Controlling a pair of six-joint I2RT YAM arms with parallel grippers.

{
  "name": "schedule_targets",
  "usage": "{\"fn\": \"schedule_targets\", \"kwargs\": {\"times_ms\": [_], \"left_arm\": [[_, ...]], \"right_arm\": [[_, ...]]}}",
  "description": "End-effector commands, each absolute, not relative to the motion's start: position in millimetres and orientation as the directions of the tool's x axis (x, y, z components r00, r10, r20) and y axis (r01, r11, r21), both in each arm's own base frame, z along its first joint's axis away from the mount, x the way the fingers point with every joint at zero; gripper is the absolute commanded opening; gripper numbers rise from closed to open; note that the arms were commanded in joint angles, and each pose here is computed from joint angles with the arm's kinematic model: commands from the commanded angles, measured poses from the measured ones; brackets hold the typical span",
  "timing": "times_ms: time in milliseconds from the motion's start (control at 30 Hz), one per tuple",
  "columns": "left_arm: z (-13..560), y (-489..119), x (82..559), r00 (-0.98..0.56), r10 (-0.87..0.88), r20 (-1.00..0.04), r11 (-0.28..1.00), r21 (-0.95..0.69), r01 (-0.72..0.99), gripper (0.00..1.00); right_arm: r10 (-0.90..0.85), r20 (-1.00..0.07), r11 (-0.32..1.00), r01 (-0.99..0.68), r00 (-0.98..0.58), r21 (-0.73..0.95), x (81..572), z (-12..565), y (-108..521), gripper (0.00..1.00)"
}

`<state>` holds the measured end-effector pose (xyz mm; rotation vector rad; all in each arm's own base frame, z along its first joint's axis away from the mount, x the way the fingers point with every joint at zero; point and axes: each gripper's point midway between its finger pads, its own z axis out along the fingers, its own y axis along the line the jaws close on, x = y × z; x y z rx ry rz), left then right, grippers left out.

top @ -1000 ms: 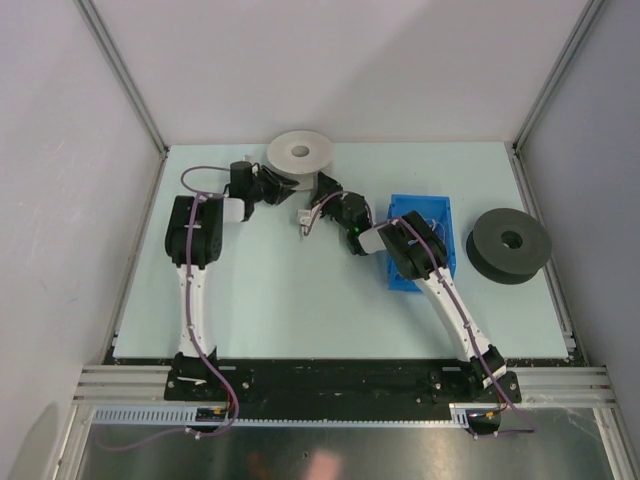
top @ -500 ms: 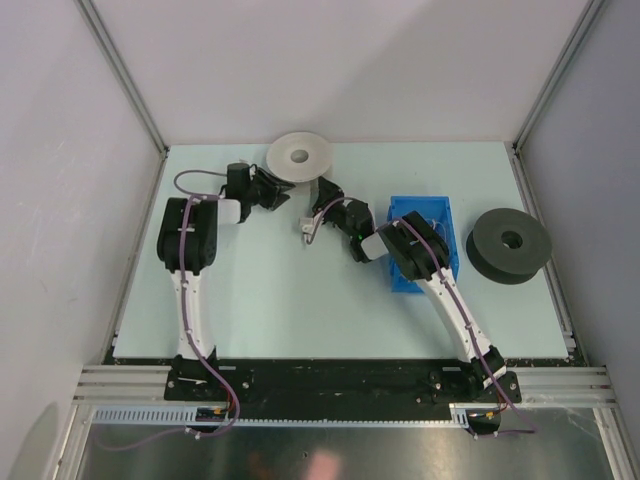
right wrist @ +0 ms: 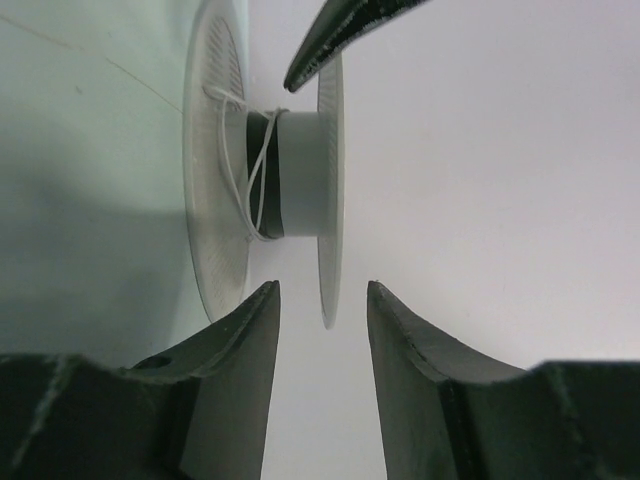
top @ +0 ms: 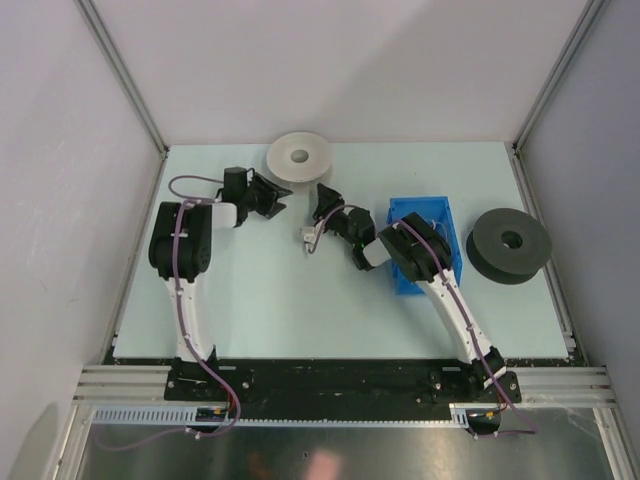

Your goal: Wrap the cables

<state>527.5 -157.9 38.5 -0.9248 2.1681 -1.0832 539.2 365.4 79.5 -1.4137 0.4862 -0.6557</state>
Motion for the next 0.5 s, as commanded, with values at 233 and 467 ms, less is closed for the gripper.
{"fn": "schedule_targets", "kwargs": {"times_ms": [233,467], "left_arm": [[82.6,-147.6,507.0,-0.61,-0.752,-0.249,0.491,-0.83,-0.266,0.59],[116.8,-134.8,488.9,-0.597,-0.718,-0.358,0.566,-0.8,-0.2,0.76]], "right_arm": [[-0.652,-0.081,0.208,0.076,0.753,-0.975,503.8,127.9,400.2,0.56],[-0.647,-0.234,0.321,-0.018,0.726,-0.947,490.0,160.7,413.0,0.72]]}}
